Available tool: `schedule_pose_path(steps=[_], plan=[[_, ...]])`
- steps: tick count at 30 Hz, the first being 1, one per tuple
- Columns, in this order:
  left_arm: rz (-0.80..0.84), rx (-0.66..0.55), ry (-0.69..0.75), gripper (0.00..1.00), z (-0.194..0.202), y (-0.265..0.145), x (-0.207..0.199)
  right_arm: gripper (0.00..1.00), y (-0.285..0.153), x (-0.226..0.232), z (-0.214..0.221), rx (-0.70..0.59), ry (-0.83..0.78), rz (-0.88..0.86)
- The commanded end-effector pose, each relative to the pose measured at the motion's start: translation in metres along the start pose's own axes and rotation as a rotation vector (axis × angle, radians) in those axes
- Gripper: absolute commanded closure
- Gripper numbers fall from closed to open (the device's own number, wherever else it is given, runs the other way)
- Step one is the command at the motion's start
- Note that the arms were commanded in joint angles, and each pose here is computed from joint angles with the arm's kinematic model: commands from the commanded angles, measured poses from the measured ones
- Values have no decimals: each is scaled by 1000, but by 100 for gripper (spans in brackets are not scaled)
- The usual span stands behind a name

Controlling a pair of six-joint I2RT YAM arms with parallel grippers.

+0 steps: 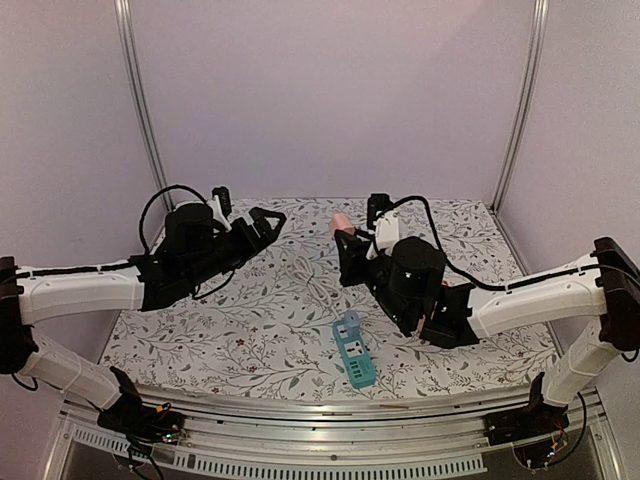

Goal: Insert the plug

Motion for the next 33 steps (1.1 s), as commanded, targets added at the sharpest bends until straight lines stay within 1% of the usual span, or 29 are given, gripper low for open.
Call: schedule_pose_path(steps=[1, 4, 7, 11, 17, 23, 26, 29, 33], plan=[[-154, -29, 178, 1, -4, -10, 33, 100, -7, -5, 0, 57, -26, -17], [-136, -46, 254, 1, -5, -14, 36, 100, -11, -8, -5, 67, -45, -15], [-138, -57, 277, 1, -3, -15, 42, 100, -15, -14, -9, 71, -49, -3], [-149, -24, 304, 1, 7, -11, 53, 100, -22, -17, -14, 88, -55, -8], [-212, 7, 364, 1, 26, -9, 80, 100, -35, -16, -27, 192, -73, -39], [-194, -6, 425, 1, 35, -15, 90, 100, -52, -19, -49, 271, -69, -58], [-205, -7, 445, 1, 36, -16, 92, 100, -58, -23, -48, 348, -92, -52], [-182, -2, 465, 1, 37, -16, 90, 100, -63, -26, -50, 422, -101, -47], [-158, -17, 486, 1, 37, -22, 89, 100, -68, -30, -44, 554, -89, -49]])
Point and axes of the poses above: each gripper's point midway between its finger pads, its own y axis out along the fingers, its own x axis along the line the jaws close on, z = x × y, the point moved 4 cm from there along -y, back along the fingers, and after that the axes turned 5 degrees about y, right-handed, at the moved point
